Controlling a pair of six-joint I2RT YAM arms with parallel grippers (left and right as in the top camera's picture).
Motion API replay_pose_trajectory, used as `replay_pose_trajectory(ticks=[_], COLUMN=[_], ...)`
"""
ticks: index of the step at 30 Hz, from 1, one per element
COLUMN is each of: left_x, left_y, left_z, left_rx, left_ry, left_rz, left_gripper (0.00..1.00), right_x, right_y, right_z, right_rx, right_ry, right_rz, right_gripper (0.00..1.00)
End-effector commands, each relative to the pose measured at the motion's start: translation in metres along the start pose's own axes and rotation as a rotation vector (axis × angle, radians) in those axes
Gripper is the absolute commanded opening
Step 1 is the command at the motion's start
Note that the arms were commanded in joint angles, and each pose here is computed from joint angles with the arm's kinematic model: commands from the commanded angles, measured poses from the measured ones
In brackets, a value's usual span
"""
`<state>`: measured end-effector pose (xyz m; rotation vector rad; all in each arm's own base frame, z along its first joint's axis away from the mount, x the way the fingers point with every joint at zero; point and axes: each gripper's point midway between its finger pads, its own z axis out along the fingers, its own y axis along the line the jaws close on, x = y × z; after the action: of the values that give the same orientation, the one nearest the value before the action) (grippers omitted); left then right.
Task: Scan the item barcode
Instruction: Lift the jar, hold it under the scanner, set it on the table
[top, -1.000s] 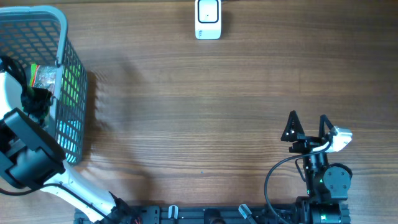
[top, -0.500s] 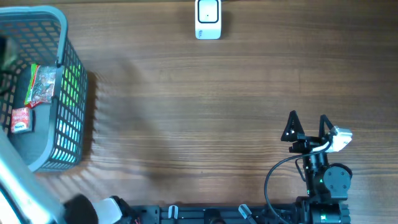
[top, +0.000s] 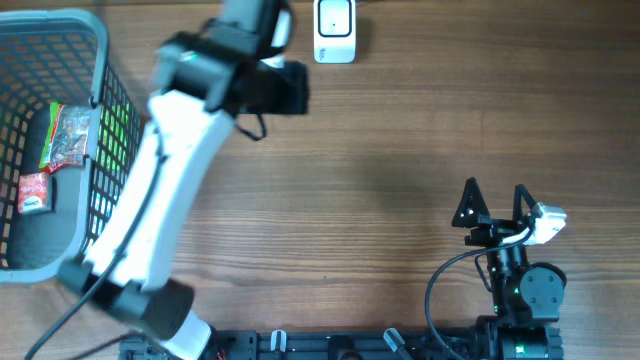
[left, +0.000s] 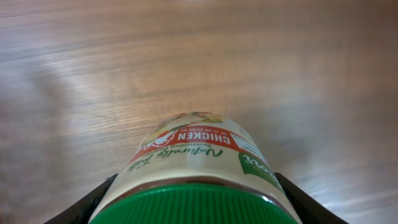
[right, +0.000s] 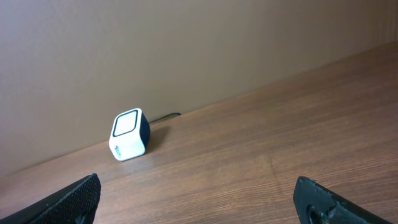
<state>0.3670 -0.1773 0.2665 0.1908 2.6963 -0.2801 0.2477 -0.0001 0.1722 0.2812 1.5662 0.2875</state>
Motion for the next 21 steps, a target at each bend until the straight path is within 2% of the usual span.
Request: replay_pose_trajectory(ticks=[1, 2, 6, 9, 11, 16, 21], left_x=[0.024, 0.034, 0.05, 0.064, 0.072, 0.08, 0.106], left_y=[-0.037, -0.047, -0.052, -0.049, -0.048, -0.063, -0.091], left_z=[0.041, 0.053, 0.091, 0.129, 0.15, 0.219, 0.26], left_rx=[0.116, 0.159, 0.179, 0.178, 0.184, 0.16, 0.051], left_ry=[0.146, 0.196, 0.289, 0.384, 0.427, 0.43, 0.433], left_rz=[0.344, 0.429, 0.601, 0.605, 0.66, 0.727, 0.906], left_gripper=[0.64, 0.64, 0.65, 0.65, 0.65, 0.66, 0.67], right_x=[-0.001, -0.001, -0.001, -0.001, -0.001, -0.001, -0.001], right_y=[0.002, 0.002, 0.002, 0.002, 0.002, 0.002, 0.002], right_z=[0.0, 0.0, 0.0, 0.0, 0.0, 0.0, 0.0], right_rx=[-0.011, -0.011, -0.011, -0.011, -0.011, -0.011, -0.011], right_ry=[-0.004, -0.004, -0.004, -0.004, -0.004, -0.004, -0.004], right_rz=[-0.015, -0.014, -0.015, -0.015, -0.015, -0.015, -0.015], right_gripper=[1.0, 1.0, 1.0, 1.0, 1.0, 1.0, 1.0])
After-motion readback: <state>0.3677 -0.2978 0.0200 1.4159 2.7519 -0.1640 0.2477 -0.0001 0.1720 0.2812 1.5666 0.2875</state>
